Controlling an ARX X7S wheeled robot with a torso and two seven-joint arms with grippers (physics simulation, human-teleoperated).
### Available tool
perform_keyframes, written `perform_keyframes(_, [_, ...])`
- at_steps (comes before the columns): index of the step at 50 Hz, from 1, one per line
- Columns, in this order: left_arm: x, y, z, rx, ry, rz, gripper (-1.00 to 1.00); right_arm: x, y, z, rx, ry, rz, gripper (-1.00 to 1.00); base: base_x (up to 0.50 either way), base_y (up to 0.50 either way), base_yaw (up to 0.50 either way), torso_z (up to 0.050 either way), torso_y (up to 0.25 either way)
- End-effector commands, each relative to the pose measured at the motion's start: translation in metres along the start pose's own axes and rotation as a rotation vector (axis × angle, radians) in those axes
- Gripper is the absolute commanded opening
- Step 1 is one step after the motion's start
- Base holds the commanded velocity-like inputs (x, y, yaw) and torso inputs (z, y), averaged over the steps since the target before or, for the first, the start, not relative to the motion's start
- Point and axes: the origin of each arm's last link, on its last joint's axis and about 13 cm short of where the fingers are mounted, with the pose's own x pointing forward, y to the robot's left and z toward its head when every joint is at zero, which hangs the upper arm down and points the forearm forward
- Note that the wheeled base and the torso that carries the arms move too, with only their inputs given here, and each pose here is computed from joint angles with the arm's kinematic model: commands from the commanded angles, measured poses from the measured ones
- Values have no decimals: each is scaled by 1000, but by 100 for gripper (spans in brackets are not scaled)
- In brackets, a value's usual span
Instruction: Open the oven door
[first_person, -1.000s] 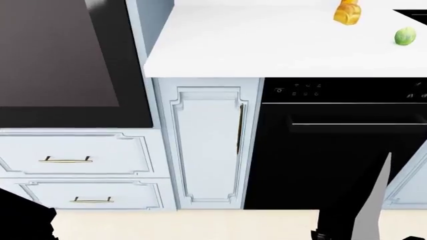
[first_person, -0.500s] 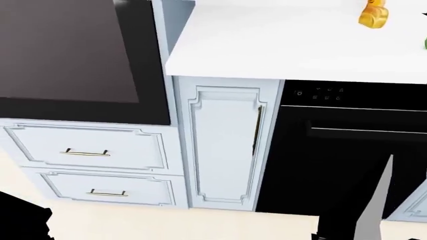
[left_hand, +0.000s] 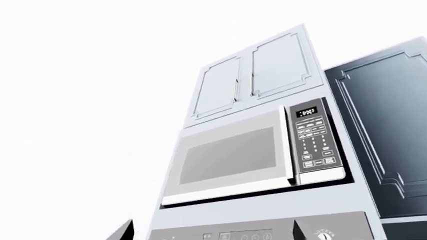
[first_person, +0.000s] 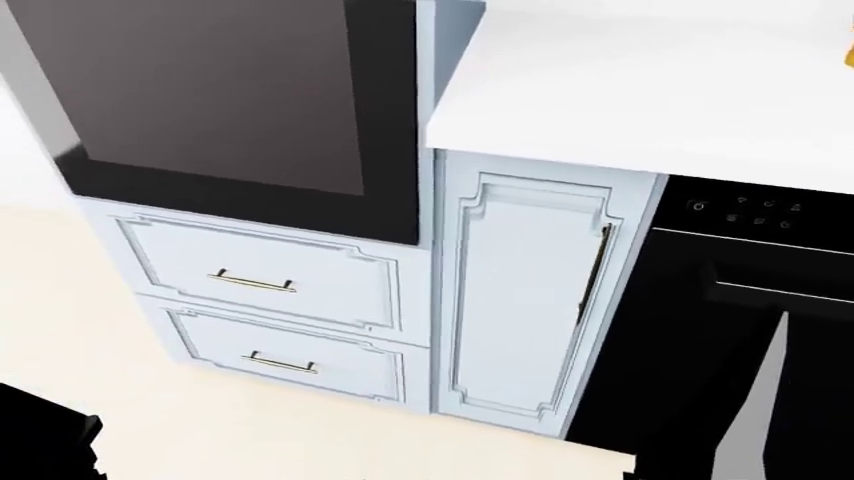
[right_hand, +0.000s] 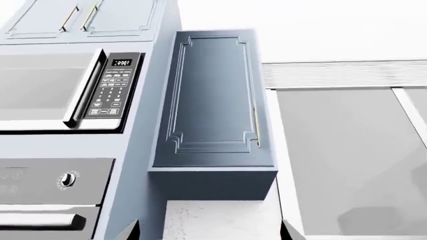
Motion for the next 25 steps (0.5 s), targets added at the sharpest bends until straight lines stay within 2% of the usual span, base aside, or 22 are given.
perform_keyframes(1, [0,0,-1,1,0,1,100,-1,0,0,6,0,4,100,0,0,500,0,0])
perform_keyframes(25, [0,0,0,1,-1,0,100,-1,1,0,9,1,6,100,0,0,500,0,0])
